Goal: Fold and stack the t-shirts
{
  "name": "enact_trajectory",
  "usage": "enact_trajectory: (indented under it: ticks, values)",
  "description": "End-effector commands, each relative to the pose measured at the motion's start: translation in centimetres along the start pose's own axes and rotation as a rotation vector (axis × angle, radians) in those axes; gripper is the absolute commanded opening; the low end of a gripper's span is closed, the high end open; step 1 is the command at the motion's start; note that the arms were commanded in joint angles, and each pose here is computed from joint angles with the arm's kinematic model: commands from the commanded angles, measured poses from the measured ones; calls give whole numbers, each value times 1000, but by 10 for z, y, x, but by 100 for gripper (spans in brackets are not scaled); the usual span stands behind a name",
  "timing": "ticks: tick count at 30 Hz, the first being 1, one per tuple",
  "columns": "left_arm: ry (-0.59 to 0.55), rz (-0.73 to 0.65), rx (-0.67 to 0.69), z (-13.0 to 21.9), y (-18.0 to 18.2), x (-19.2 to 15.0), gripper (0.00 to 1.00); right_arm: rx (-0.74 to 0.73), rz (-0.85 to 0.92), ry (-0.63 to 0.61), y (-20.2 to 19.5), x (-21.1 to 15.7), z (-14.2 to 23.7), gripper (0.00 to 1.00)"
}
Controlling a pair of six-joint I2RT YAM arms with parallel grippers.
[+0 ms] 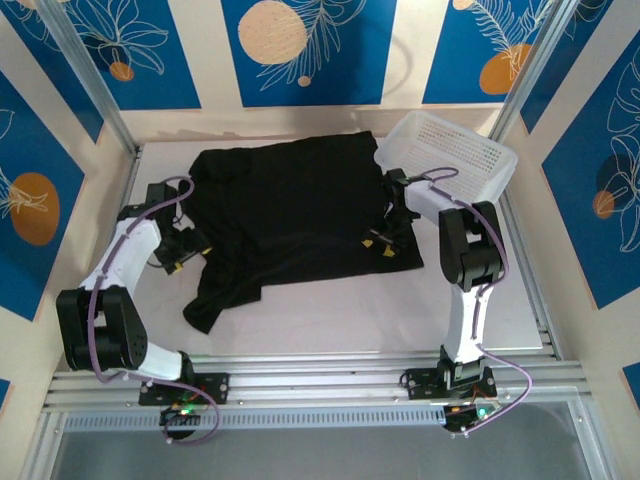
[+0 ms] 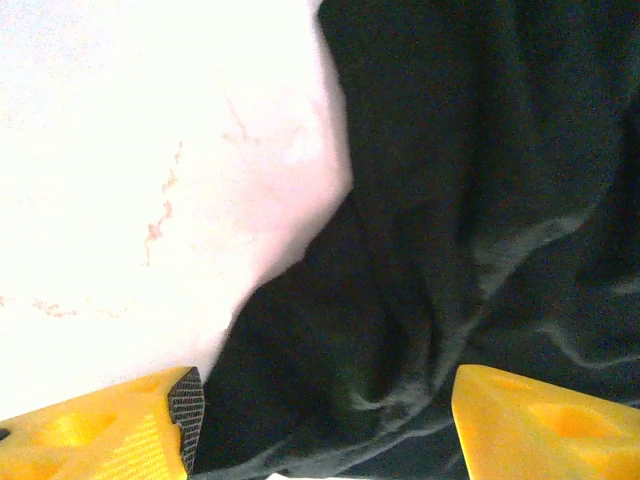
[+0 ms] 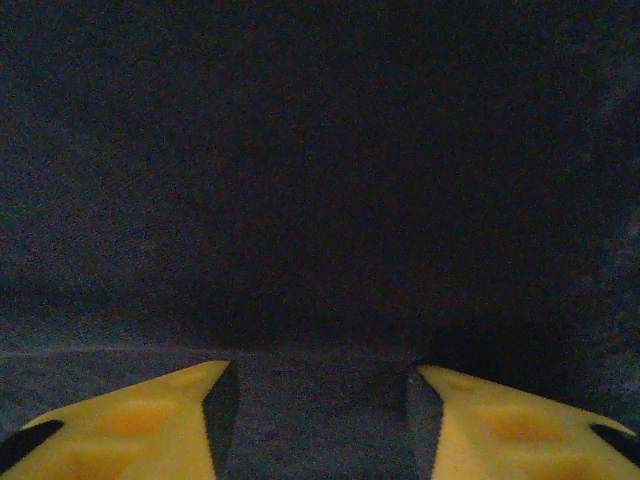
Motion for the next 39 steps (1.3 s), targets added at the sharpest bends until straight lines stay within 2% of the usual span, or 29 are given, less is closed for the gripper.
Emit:
enact_trajectory:
  ticks: [1, 5, 9, 20, 26, 30, 35, 36, 39]
  values:
    - [22, -50, -28, -10, -1, -6, 69, -1, 95, -71, 6, -12, 34, 55]
    - [14, -106, -54, -27, -12, -7, 69, 45, 111, -103, 11, -25, 50, 56]
    - [31, -132, -60, -45, -24, -6, 68, 62, 97, -90, 4, -31, 44, 56]
    - [-37, -137, 3, -74, -31, 20, 53, 6, 22, -53, -16, -15, 19, 56]
    - [-75, -142, -6, -87, -38, 33, 45, -65, 1, -30, -22, -10, 9, 57]
    - [-88, -148, 7, -92, -41, 43, 31, -110, -8, -14, -27, -11, 4, 57]
    - [-141, -167, 57, -78, -43, 58, 3, -183, -14, 12, -37, -10, -4, 56]
    - [-160, -169, 72, -72, -42, 60, 0, -196, -15, 15, -38, -10, -5, 55]
    - [-228, -175, 119, -48, -39, 66, 0, -236, -6, 19, -40, -9, -7, 53]
Point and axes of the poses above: each hand's point on the last joint's axis, 136 mm out from that joint toward the fingers, its own z axis back along the fingers, its own y axis along the line the jaws close on, x = y × z, the point moved 7 cm from there along z, back along the fingers, and after that the axes turned 4 degrees about -z, right-handed, at the moved point
